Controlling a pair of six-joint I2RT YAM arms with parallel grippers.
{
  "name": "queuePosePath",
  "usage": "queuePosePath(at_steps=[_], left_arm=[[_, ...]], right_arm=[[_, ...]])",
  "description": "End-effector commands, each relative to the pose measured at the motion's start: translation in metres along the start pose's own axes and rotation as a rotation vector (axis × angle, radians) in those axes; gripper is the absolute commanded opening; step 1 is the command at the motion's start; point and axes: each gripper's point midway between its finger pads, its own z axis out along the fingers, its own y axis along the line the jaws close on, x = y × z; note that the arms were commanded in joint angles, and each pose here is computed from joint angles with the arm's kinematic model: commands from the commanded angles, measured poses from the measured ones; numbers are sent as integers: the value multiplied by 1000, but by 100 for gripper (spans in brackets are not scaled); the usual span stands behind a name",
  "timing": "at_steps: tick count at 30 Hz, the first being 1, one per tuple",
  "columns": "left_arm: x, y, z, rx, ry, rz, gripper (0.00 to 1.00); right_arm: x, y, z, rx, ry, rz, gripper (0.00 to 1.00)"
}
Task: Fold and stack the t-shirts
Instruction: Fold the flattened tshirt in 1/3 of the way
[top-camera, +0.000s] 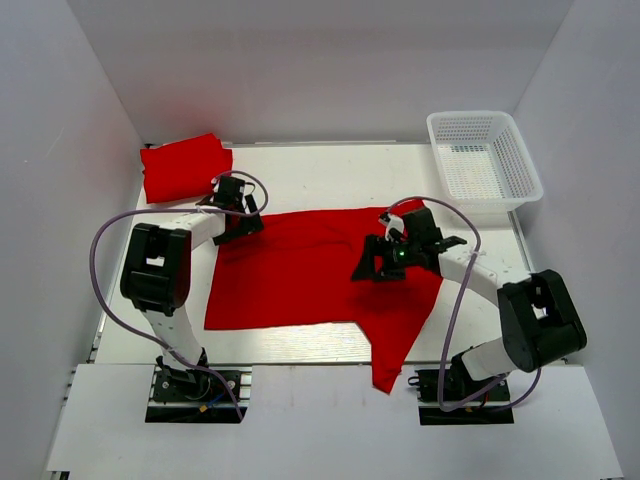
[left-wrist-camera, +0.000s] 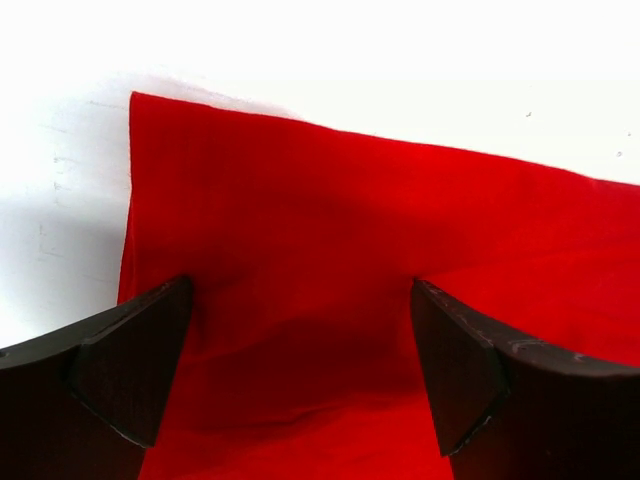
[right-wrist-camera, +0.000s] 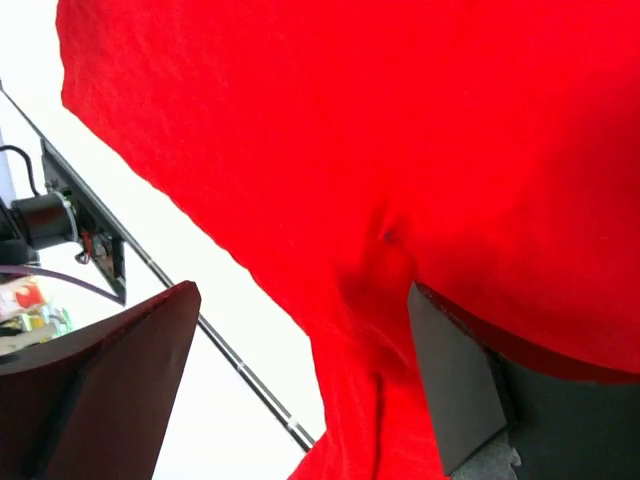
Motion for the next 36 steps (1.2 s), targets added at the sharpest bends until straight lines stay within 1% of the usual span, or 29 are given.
queuePosePath(at_steps=[1, 6, 7, 8, 9, 10, 11, 12, 13, 14, 16, 18, 20, 21, 22, 23, 24, 25, 26, 27, 30, 32, 33, 34, 35, 36], left_arm=[[-1, 5, -15, -15, -12, -17, 100], [-1, 10, -23, -32, -23, -27, 100], [3, 12, -22, -37, -15, -25, 100], [3, 12, -22, -36, -15, -35, 100], [3, 12, -22, -36, -15, -35, 100], [3, 11, -22, -36, -16, -48, 100], [5, 12, -19, -41, -8, -46, 100], [5, 11, -19, -41, -8, -55, 100], [5, 11, -19, -41, -8, -55, 100], [6, 11, -16, -41, -8, -64, 100], [10, 12, -13, -45, 0, -62, 100], [17, 15, -2, -54, 25, -77, 100], [9, 8, 3, -39, 17, -89, 100], [0, 5, 5, -41, 0, -92, 100], [3, 4, 14, -49, 16, -88, 100], [-1, 4, 18, -63, 8, -88, 100], [-12, 0, 21, -64, -8, -91, 100], [-15, -2, 25, -63, -9, -91, 100], [-11, -2, 35, -74, 9, -87, 100], [-26, -10, 38, -57, -21, -94, 100], [-40, -21, 55, -48, -37, -98, 100], [-50, -19, 62, -61, -54, -108, 100], [-59, -25, 66, -53, -68, -112, 100], [-62, -26, 67, -54, -68, -100, 100], [-74, -31, 64, -40, -93, -106, 100], [-77, -34, 63, -28, -96, -97, 100]], right_arm=[[-25, 13, -11, -1, -71, -105, 90], [-77, -28, -21, 288, -232, -60, 90], [-94, -28, -21, 308, -259, -59, 90], [-97, -38, -16, 343, -251, -32, 90], [-102, -59, -14, 423, -257, 5, 90], [-121, -55, -17, 434, -292, 0, 90], [-126, -62, -16, 458, -295, 14, 90], [-124, -86, -8, 514, -267, 59, 90], [-139, -86, -10, 519, -293, 56, 90], [-138, -112, -6, 577, -276, 100, 90], [-146, -118, -3, 581, -273, 122, 90], [-155, -134, 4, 588, -260, 150, 90], [-169, -146, 5, 598, -270, 168, 90], [-169, -153, 8, 605, -259, 174, 90], [-163, -168, 11, 629, -231, 205, 90], [-181, -165, 7, 622, -262, 193, 90], [-178, -179, 14, 647, -243, 201, 90], [-182, -186, 10, 657, -249, 214, 90], [-199, -184, 7, 652, -279, 200, 90], [-194, -195, 16, 663, -252, 211, 90], [-223, -200, 9, 648, -295, 201, 90], [-225, -209, 14, 663, -284, 188, 90], [-242, -205, 7, 660, -312, 174, 90], [-244, -208, 12, 651, -305, 155, 90], [-249, -207, 9, 647, -308, 144, 90], [-263, -202, 5, 640, -334, 117, 90]])
